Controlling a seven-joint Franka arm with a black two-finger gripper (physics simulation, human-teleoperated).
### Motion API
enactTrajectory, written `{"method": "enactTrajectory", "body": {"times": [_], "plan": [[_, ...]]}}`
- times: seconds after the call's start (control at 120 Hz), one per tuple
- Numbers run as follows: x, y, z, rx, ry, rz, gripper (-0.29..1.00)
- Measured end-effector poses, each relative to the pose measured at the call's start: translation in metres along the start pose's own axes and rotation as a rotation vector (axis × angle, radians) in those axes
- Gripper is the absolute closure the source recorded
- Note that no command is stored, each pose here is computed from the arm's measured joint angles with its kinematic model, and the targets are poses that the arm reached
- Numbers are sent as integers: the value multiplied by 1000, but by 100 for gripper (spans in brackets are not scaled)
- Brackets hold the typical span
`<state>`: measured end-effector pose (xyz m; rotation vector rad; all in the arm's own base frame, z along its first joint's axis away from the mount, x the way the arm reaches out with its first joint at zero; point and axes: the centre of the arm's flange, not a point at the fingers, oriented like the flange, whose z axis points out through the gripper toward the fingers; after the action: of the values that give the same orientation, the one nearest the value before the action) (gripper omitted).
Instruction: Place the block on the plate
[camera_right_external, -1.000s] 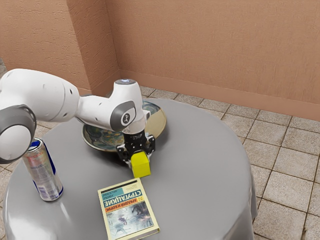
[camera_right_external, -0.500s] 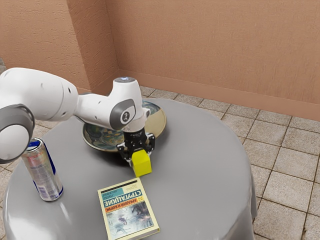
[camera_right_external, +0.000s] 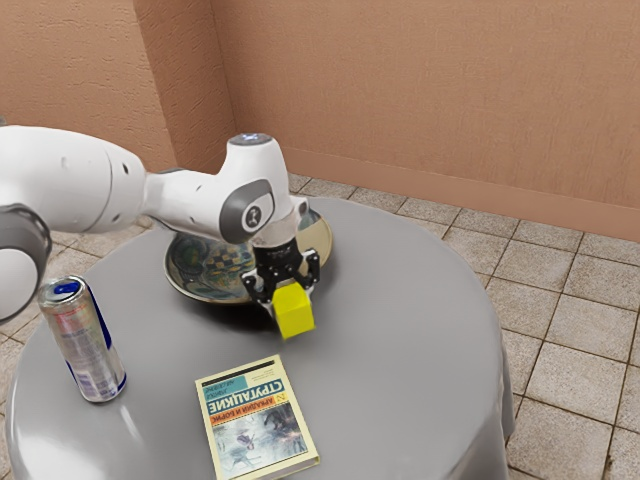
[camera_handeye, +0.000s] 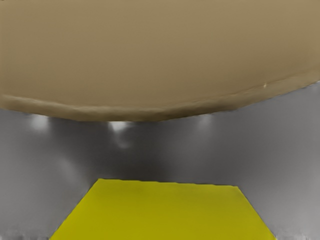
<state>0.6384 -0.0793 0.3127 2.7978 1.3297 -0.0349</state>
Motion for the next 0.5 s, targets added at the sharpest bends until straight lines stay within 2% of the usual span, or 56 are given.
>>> {"method": "enactTrajectory", "body": {"times": [0.5], "plan": [[-6,-2,-83,-102,35,-1,31]]}}
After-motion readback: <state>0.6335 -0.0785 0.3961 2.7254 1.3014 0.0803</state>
